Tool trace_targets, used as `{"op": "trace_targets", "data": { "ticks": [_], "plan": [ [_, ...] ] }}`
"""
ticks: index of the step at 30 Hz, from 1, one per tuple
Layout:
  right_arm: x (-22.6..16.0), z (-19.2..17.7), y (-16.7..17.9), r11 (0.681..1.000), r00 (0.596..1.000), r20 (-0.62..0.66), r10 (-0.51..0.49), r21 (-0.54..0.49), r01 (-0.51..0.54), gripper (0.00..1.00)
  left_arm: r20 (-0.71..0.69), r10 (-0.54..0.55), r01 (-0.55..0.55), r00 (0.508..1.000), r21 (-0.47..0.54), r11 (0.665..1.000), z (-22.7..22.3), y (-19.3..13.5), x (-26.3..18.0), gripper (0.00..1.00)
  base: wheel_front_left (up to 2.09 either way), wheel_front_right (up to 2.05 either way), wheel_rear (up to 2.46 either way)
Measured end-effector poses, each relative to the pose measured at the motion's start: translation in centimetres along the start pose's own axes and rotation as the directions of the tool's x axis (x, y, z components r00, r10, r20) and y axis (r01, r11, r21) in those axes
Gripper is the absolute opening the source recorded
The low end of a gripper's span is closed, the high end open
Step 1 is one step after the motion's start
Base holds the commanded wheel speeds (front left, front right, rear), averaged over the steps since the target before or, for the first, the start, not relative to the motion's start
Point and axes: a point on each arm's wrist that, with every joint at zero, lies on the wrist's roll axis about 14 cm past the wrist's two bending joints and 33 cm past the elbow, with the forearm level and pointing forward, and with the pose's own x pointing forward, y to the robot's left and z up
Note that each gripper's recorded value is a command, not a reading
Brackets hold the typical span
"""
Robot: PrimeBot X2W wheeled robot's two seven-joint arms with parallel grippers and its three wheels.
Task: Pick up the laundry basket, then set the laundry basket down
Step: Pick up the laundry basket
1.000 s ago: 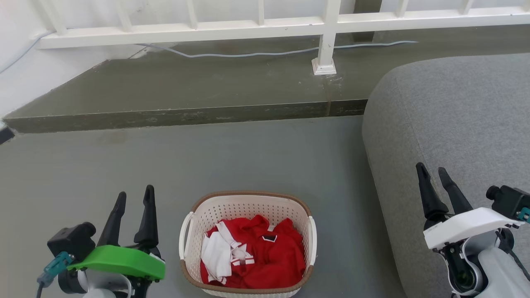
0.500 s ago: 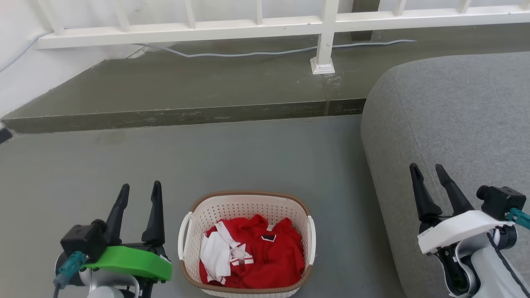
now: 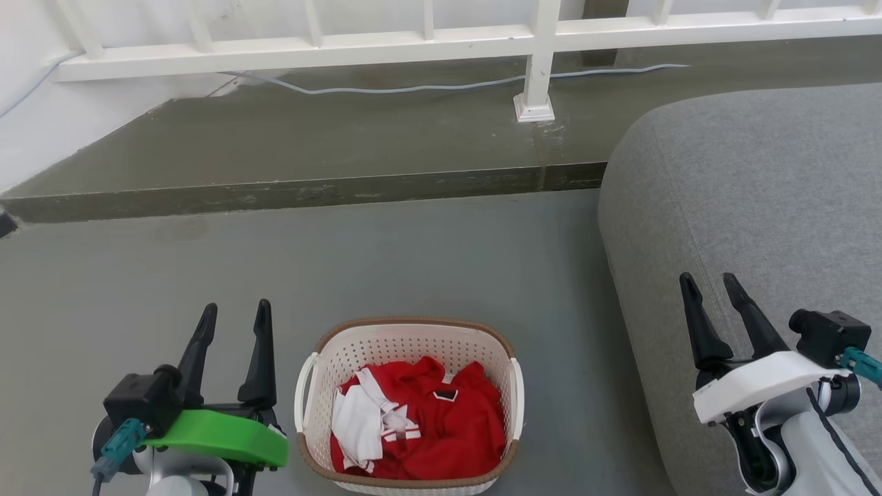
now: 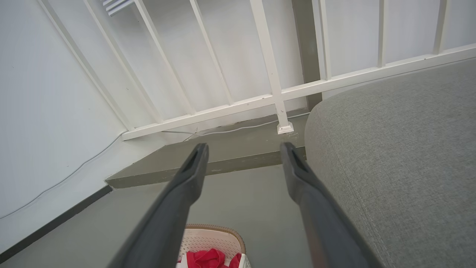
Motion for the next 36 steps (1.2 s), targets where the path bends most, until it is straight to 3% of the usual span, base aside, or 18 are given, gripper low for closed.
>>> {"op": "trace_targets", "data": {
  "ticks": [25, 36],
  "plan": [
    [0.8, -2.1, -1.2, 0.999, 0.998, -0.06, -0.037, 0.009, 0.038, 1.0, -0.08, 0.002, -0.004, 0.997, -0.027, 1.0, -2.9, -0.2, 0.8, 1.0, 0.0, 0.0, 0.0],
    [2.2, -6.3, -1.7, 0.996, 0.983, -0.179, -0.049, 0.058, 0.061, 1.0, -0.15, -0.016, 0.009, 0.989, -0.046, 0.999, -5.9, -0.5, 2.7, 1.0, 0.0, 0.0, 0.0]
  ]
}}
